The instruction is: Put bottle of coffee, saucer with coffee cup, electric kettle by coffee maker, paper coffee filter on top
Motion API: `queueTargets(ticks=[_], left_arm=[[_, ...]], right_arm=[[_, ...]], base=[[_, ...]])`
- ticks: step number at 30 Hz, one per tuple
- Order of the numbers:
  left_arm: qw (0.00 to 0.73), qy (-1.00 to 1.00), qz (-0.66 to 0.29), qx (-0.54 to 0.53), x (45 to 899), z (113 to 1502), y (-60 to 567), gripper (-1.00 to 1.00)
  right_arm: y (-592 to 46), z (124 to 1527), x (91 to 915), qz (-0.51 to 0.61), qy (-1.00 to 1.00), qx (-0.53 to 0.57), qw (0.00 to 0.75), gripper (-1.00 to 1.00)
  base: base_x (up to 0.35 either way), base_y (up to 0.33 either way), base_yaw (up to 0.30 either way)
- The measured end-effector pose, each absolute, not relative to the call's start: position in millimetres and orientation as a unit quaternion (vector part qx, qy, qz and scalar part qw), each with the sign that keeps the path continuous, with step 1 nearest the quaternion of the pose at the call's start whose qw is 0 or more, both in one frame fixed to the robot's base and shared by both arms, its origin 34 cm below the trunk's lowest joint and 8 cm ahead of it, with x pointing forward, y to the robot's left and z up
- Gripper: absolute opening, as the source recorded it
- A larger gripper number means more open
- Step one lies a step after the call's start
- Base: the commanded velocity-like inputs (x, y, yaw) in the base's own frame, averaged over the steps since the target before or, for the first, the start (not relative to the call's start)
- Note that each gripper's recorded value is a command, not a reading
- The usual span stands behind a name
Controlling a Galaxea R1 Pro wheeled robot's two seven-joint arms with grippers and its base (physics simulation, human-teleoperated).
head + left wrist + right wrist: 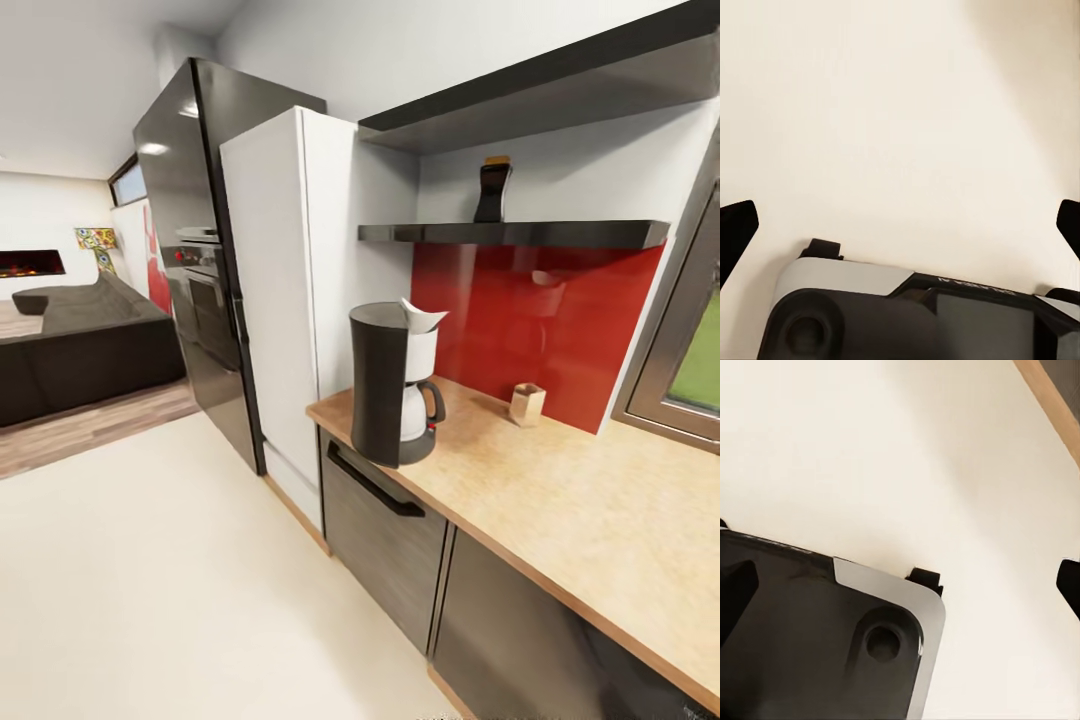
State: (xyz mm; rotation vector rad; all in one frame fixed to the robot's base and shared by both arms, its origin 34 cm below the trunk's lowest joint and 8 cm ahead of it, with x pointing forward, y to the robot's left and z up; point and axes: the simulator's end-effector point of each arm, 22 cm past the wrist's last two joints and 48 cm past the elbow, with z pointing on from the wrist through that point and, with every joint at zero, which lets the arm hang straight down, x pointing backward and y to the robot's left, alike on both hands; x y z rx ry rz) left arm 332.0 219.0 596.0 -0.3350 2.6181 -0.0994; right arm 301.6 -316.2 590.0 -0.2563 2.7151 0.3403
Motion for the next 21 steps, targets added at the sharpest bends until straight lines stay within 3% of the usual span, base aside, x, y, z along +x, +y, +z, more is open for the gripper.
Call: queueTargets(ticks=[21], left_arm=[[0.248,0.96,-0.037,-0.123,332.0,596.0,218.9,1.0]], right_arm=[[-317.3,590.1,301.4,0.121,0.969,-0.091,0.195,1.0]], base=[[0.0,0.001,-0.255]])
